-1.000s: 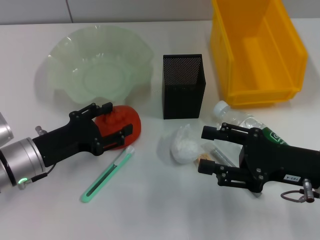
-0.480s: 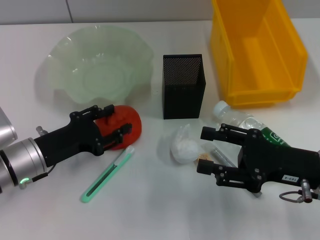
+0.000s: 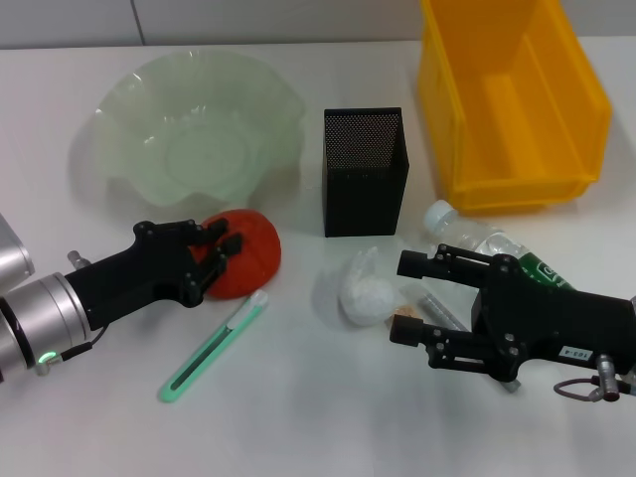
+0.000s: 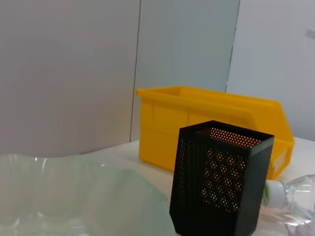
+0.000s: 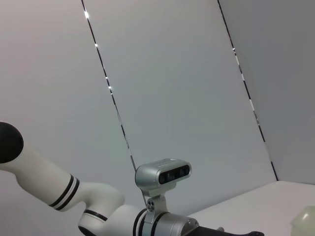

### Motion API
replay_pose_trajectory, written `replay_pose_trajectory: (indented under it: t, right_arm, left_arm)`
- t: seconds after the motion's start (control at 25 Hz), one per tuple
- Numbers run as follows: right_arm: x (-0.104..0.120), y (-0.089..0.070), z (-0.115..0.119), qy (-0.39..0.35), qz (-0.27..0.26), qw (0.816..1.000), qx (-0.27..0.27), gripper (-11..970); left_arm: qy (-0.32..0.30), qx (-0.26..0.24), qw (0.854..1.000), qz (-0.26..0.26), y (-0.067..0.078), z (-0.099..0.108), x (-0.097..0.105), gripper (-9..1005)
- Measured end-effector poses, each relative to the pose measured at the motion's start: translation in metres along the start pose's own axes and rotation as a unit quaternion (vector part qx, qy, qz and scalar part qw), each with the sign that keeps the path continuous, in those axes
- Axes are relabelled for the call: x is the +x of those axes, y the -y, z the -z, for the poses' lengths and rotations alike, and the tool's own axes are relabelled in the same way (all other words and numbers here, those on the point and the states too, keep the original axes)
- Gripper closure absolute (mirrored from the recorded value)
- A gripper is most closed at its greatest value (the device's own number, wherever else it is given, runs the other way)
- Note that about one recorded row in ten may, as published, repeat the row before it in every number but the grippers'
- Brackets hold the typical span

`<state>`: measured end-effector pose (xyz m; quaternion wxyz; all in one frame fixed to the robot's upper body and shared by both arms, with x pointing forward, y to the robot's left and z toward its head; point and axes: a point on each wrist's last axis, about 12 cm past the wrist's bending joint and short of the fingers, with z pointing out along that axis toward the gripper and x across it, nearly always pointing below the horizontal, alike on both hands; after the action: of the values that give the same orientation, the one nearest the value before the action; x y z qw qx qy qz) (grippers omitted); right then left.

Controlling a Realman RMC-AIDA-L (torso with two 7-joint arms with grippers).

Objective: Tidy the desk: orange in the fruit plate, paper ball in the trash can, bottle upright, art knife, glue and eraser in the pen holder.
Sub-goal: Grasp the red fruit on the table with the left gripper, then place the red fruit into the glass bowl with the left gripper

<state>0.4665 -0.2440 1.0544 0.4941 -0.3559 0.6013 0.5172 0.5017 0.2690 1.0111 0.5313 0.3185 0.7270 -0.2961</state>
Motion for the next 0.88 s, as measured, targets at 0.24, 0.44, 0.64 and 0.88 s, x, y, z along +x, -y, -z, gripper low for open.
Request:
replay_pose_trajectory:
  t: [0.24, 0.44, 0.64, 0.88]
  right_arm:
    - [0.000, 0.000, -0.002, 0.001, -0.003, 1.000, -0.001, 217]
    - [0.001, 0.001, -0.002, -0.002, -0.005, 1.000, 0.003, 218]
    - [0.002, 0.001, -0.002, -0.002, -0.004, 1.000, 0.004, 218]
    - [0.001, 0.002, -0.003, -0.002, -0.003, 1.000, 0.003, 218]
  left_arm:
    - [0.003, 0.002, 1.000, 0.002, 0.000, 0.000, -0.001, 818]
    - [0.027, 0.007, 1.000, 0.007, 0.002, 0.003, -0.005, 860]
    - [0.063, 0.018, 0.997, 0.031, 0.001, 0.009, -0.014, 885]
    - [0.094, 0.032, 0.994, 0.051, -0.007, 0.020, -0.033, 923]
